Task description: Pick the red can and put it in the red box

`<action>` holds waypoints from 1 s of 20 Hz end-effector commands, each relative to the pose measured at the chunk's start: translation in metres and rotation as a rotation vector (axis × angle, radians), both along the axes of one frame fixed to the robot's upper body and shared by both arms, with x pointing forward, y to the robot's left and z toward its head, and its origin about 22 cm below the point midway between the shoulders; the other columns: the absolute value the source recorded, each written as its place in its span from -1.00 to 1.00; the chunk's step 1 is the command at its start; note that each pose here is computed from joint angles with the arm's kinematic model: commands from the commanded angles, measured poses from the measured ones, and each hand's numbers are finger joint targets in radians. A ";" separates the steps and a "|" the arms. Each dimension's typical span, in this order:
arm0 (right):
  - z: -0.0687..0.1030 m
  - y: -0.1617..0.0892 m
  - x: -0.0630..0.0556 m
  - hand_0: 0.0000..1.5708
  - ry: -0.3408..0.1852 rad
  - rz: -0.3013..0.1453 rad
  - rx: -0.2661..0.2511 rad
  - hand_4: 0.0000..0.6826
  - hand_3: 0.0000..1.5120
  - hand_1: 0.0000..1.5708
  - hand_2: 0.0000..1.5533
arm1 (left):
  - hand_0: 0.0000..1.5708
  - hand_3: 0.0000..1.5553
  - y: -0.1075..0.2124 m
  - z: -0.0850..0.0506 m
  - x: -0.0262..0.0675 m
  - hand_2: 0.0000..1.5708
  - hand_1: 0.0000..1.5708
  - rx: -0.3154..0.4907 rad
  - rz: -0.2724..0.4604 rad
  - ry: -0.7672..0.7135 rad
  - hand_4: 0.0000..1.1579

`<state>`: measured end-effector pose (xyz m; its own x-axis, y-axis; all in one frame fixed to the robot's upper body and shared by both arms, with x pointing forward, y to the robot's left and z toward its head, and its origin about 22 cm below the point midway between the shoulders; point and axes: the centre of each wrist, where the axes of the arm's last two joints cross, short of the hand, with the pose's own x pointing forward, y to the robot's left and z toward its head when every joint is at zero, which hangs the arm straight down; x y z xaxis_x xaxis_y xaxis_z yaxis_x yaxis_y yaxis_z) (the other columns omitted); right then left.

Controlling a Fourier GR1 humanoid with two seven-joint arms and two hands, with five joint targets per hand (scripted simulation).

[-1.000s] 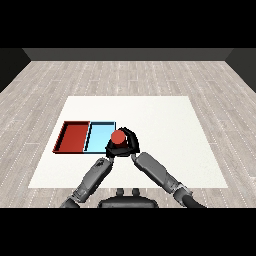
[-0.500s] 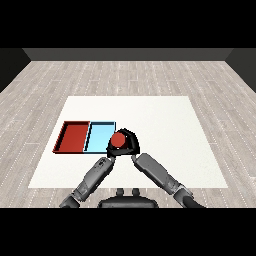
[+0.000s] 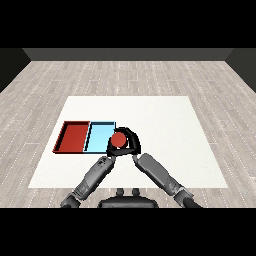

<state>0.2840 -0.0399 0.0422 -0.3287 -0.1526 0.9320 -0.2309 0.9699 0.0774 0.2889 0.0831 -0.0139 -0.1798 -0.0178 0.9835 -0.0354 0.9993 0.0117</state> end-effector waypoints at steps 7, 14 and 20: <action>-0.002 -0.002 -0.006 -1.00 0.007 0.000 -0.027 -1.00 -1.00 -1.00 -1.00 | 1.00 0.90 -0.020 0.001 -0.0227 0.98 1.00 -0.009 0.011 -0.026 0.95; 0.014 -0.034 0.011 -1.00 -0.050 -0.081 0.013 -1.00 -1.00 -1.00 -1.00 | 1.00 0.94 0.016 -0.018 -0.0059 1.00 1.00 -0.022 0.016 0.011 0.97; 0.032 -0.078 -0.010 -1.00 -0.090 -0.128 0.095 -1.00 -1.00 -1.00 -1.00 | 1.00 0.90 0.008 -0.010 -0.0110 1.00 1.00 0.024 0.080 0.009 0.96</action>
